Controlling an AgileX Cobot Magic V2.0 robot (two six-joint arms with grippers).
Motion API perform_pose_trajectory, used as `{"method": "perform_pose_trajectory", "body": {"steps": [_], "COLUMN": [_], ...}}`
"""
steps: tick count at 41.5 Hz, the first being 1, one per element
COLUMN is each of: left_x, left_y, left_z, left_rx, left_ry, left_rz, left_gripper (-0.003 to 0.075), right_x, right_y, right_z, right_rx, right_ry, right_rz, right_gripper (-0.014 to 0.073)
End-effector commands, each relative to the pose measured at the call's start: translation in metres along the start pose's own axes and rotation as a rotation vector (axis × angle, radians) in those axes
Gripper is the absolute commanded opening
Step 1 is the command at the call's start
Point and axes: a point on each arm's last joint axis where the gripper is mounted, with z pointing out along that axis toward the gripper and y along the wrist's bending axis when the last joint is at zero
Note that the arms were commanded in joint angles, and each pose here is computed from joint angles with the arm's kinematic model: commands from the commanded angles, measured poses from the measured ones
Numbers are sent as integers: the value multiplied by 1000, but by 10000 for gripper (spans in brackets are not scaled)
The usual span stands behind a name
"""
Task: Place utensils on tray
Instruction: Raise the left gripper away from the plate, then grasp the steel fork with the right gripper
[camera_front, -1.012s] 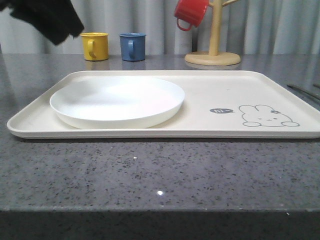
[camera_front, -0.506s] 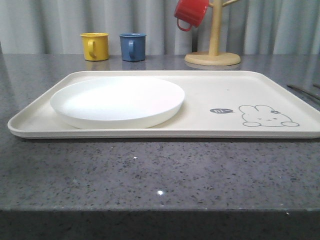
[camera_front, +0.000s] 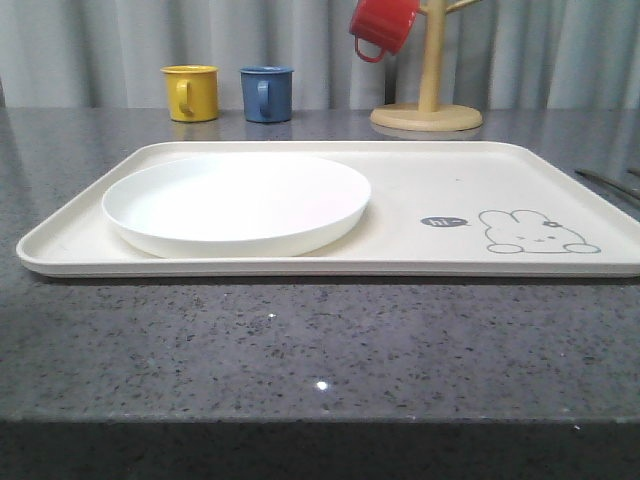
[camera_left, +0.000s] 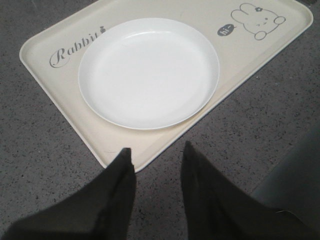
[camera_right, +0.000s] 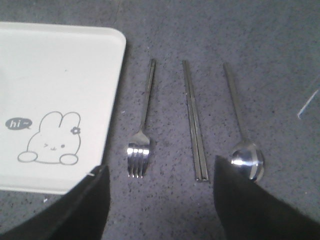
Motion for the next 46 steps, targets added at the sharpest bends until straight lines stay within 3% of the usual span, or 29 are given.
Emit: {"method": "perform_pose_trajectory", "body": {"steps": [1,14,20,31,46], "left_x": [-13,-13,-13,-13,-13], "left_y": [0,0,0,0,0], "left_z": [-8,-7,-7,-7,-7], "left_rx": [-11,-11,-11,-11,-11], "left_ry": [-109,-107,-107,-107,-107], "left_rz": [-10,-10,-10,-10,-10], "left_gripper": [218,218,218,218,218], "right_x": [-25,-64,-81,-93,-90], "right_y": [5,18,21,22,15], "right_z": [-3,36,66,128,193], "right_rx": [-24,-58,-54,-8,56], "right_ry": [12,335,392,554,662], "right_rz": [-46,-87,-88,-124,-33], "right_gripper": [477,477,462,292,288]}}
